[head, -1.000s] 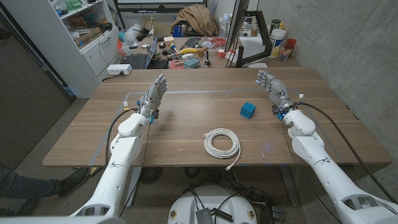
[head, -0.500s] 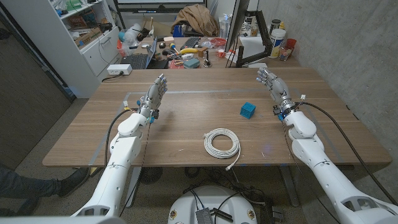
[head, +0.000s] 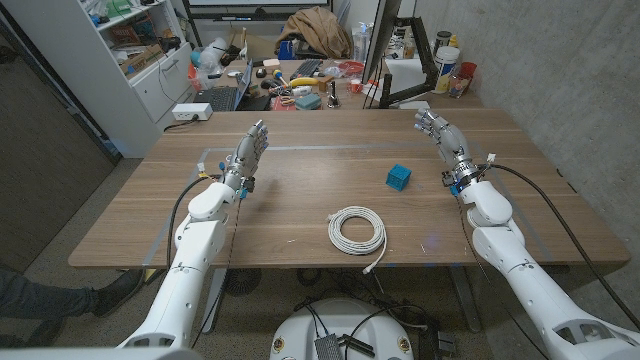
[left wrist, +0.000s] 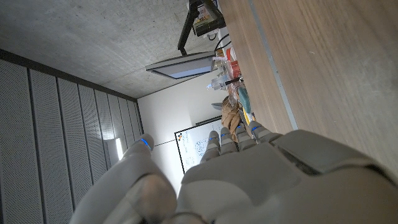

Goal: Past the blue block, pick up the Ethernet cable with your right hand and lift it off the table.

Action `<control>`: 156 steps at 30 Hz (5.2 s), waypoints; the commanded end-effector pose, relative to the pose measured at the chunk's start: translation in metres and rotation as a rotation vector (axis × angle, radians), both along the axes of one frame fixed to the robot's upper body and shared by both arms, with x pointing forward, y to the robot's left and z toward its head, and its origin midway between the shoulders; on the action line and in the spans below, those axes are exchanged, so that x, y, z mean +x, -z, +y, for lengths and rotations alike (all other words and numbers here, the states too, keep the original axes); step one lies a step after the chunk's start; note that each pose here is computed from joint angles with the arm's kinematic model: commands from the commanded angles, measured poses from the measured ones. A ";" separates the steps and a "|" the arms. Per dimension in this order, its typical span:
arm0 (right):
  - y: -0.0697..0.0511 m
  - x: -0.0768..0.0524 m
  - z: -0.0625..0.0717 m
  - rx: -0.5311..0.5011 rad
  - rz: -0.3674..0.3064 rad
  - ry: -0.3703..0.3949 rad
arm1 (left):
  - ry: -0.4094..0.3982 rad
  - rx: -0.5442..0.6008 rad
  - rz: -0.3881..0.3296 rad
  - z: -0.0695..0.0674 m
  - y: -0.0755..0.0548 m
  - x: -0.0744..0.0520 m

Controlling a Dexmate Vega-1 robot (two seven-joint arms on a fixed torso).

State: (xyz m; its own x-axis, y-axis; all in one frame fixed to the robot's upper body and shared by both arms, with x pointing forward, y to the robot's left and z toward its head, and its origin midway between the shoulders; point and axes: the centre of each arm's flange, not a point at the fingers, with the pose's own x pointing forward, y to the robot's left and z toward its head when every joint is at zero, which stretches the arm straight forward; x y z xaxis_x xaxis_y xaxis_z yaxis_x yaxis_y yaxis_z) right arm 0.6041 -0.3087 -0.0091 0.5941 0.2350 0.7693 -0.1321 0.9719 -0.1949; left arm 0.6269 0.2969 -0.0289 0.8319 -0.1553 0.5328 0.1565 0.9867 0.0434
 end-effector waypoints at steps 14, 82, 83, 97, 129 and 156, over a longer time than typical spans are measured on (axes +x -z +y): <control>0.005 -0.023 -0.008 0.003 -0.097 0.044 | -0.008 0.001 0.015 0.004 0.001 -0.004; 0.030 -0.078 -0.016 -0.116 -0.211 0.145 | 0.007 0.031 0.025 -0.012 -0.002 0.000; 0.030 -0.079 -0.016 -0.116 -0.211 0.149 | 0.006 0.032 0.024 -0.012 -0.002 0.000; 0.040 -0.086 -0.011 -0.151 -0.214 0.165 | 0.008 0.044 0.031 -0.013 -0.001 0.000; 0.046 -0.108 0.007 -0.267 -0.272 0.210 | 0.011 0.027 -0.007 -0.002 0.004 -0.015; 0.056 -0.126 0.024 -0.381 -0.317 0.251 | 0.027 0.015 -0.009 -0.003 0.005 -0.011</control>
State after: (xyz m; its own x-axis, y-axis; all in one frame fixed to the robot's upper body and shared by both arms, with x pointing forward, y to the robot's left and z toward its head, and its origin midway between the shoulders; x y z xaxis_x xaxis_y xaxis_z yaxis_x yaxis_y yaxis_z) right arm 0.4851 -0.2896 -0.0635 0.4269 0.3893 0.8162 0.1849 0.8459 -0.5002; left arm 0.6126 0.2954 -0.0349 0.8254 -0.1818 0.5346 0.1752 0.9825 0.0636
